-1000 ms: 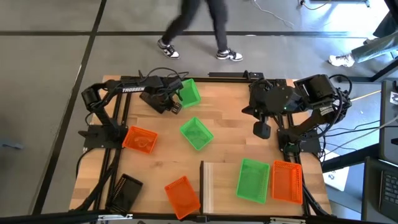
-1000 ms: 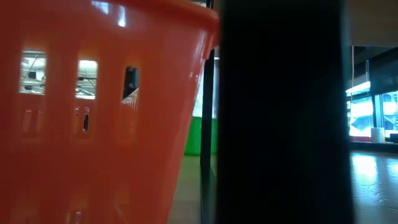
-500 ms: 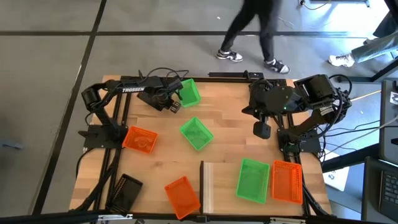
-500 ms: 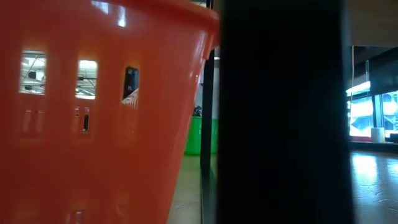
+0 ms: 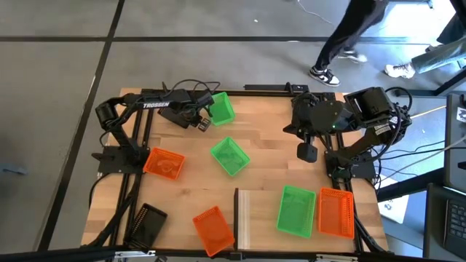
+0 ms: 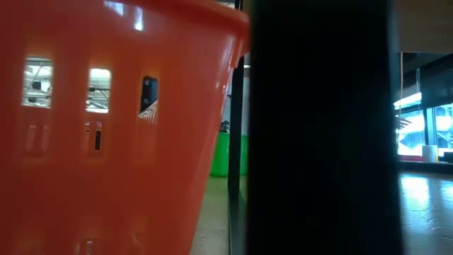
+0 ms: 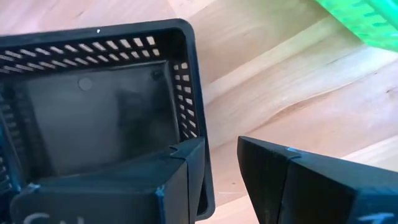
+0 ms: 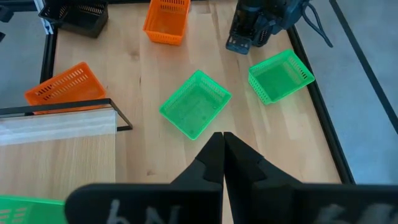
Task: Stack baskets on shelf by color
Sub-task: Put the top left black bin on the shelf
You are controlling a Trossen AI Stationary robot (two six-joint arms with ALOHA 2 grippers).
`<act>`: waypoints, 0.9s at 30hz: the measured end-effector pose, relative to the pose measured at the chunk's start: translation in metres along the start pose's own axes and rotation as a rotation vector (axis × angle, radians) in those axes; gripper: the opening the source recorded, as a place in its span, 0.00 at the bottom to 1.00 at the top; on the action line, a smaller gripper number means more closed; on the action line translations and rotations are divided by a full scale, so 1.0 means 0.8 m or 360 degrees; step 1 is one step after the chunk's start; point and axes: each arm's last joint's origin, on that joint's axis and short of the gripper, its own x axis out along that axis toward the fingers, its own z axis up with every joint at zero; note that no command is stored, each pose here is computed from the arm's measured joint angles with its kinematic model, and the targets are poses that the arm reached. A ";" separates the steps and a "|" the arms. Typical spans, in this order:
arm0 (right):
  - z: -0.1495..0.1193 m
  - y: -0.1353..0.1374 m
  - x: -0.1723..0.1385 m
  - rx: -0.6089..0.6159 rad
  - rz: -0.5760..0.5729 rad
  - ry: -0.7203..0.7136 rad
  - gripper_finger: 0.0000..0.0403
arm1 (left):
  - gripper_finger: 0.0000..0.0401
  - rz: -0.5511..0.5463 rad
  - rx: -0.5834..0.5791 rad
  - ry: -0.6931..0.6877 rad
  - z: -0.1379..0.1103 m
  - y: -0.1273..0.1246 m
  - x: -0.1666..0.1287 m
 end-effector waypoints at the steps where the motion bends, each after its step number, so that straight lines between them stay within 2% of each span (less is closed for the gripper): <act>1: 0.000 0.000 0.000 0.0001 0.0000 0.0000 0.00 | 0.23 0.0000 0.0000 0.0000 0.000 0.000 0.000; 18: 0.000 0.000 0.000 -0.0011 -0.0001 0.0000 0.01 | 0.23 0.0172 -0.0028 -0.0013 -0.003 0.006 -0.001; 27: 0.000 0.000 0.000 -0.0027 -0.0001 0.0000 0.01 | 0.23 0.0208 -0.0021 -0.0011 -0.003 0.008 -0.001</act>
